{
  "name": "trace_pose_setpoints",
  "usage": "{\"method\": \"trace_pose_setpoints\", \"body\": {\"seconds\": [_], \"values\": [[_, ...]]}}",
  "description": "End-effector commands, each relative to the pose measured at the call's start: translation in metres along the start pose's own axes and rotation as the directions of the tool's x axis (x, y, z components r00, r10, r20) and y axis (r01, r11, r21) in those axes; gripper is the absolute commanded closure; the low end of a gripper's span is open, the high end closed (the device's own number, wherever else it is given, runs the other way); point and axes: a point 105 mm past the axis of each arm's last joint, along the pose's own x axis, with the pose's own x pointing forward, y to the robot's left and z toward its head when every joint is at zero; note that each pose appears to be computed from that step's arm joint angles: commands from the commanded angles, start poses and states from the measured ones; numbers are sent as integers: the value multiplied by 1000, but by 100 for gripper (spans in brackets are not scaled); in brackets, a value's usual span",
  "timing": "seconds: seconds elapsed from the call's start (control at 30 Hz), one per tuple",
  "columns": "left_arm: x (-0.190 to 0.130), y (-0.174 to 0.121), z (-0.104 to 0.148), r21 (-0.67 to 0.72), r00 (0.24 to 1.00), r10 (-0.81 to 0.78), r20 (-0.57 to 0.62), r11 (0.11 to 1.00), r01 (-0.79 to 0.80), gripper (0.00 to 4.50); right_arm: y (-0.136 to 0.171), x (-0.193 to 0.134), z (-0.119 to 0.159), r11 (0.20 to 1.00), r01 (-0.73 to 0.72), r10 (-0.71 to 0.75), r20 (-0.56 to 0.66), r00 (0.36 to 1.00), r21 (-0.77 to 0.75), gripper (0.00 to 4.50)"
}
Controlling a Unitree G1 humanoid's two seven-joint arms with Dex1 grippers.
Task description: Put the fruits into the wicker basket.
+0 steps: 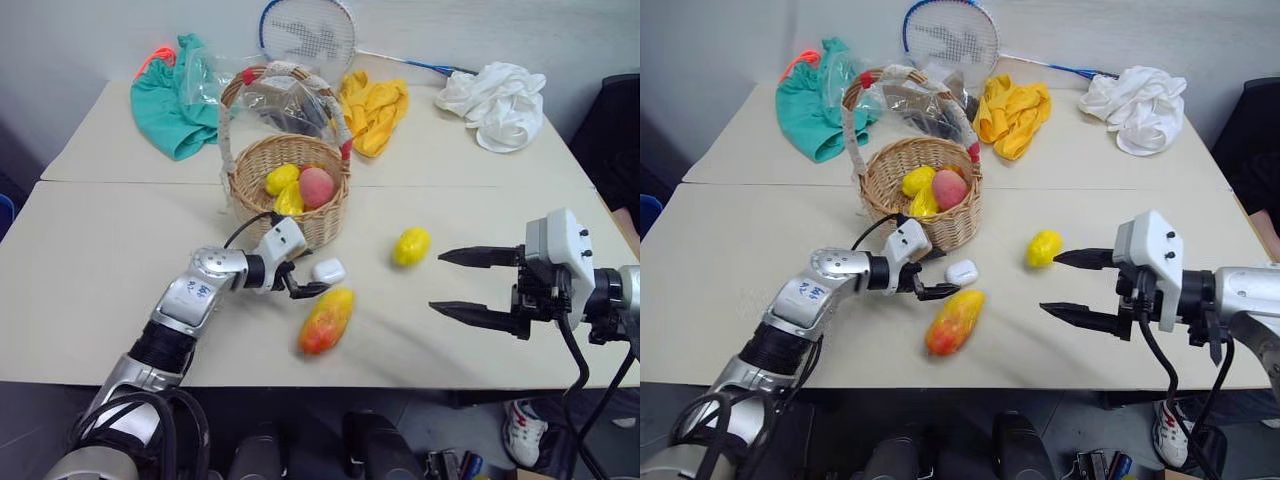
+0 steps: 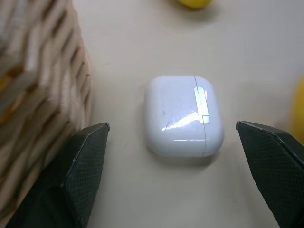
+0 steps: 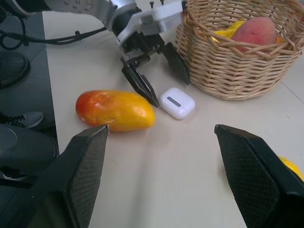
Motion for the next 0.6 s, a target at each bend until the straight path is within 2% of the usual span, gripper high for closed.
{"method": "trace_pose_setpoints", "body": {"seconds": [0.03,0.23,0.33,0.5,0.6], "values": [[2,2,13,43,1000,8,31,999,-9,0,3,-4,11,999,16,-16,23,1000,-35,84],[15,-2,8,-18,999,-5,41,1000,5,0,1,-3,13,999,31,-30,36,999,-25,84],[17,-2,7,-35,999,-2,43,999,4,64,-1,-3,15,999,33,-32,37,999,-29,87],[14,-6,5,-34,999,-26,36,999,28,216,-5,-3,15,999,41,-40,38,998,-34,87],[4,-10,1,-23,999,-44,25,999,44,217,-6,-1,16,999,37,-35,44,998,-39,87]]}}
